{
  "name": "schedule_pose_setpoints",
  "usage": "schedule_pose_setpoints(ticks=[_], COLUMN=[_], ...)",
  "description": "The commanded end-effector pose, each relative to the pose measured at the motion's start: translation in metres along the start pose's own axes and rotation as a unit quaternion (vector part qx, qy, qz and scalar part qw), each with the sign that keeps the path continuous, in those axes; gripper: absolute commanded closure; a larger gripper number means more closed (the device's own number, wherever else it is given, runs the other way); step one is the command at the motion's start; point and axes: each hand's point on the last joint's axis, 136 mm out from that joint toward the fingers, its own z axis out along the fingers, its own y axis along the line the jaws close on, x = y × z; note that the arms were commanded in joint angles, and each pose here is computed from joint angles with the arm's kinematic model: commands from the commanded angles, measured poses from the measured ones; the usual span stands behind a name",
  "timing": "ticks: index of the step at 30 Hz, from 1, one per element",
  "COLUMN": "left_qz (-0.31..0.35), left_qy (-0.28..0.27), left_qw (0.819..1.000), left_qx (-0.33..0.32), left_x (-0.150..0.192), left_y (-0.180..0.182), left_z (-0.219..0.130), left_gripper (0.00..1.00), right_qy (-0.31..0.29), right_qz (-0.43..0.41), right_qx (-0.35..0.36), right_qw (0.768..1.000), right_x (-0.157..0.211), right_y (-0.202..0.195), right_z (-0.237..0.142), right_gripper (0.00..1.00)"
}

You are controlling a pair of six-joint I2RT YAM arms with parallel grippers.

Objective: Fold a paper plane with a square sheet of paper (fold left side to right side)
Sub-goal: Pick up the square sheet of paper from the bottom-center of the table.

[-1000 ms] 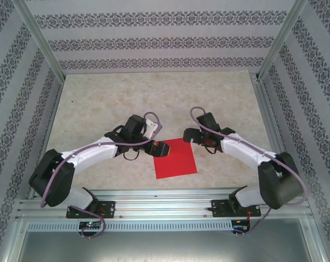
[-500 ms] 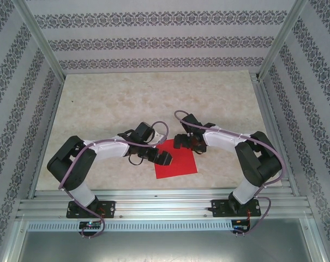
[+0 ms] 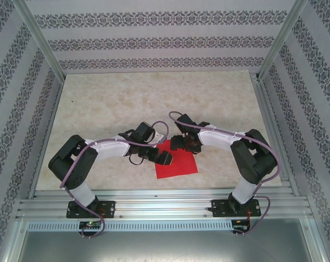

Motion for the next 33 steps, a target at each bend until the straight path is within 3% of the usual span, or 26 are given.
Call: schedule_pose_setpoints(ticks=[1, 7, 14, 19, 26, 33], left_qz=[-0.008, -0.006, 0.007, 0.018, 0.009, 0.002], left_qy=[0.015, 0.011, -0.010, -0.053, -0.157, -0.237], left_qw=[1.000, 1.000, 1.000, 0.998, 0.986, 0.967], left_qx=[-0.003, -0.004, -0.007, 0.002, 0.048, 0.092], left_x=[0.005, 0.003, -0.004, -0.020, -0.060, -0.098], left_y=[0.003, 0.003, -0.002, -0.011, -0.017, -0.008], left_z=[0.011, 0.010, 0.002, -0.016, -0.071, -0.132], left_gripper=[0.03, 0.03, 0.03, 0.02, 0.00, 0.00], right_qy=[0.051, 0.053, 0.047, 0.018, -0.047, -0.153], right_qz=[-0.015, -0.019, -0.003, 0.019, 0.033, 0.020], right_qx=[-0.099, -0.115, -0.142, -0.181, -0.253, -0.361], right_qw=[0.994, 0.992, 0.989, 0.983, 0.966, 0.920], right_x=[0.019, 0.018, 0.013, 0.002, -0.022, -0.062], right_y=[0.046, 0.052, 0.049, 0.043, 0.032, 0.019], right_z=[0.000, -0.001, -0.002, -0.010, -0.034, -0.093], right_gripper=[0.13, 0.22, 0.50, 0.70, 0.74, 0.76])
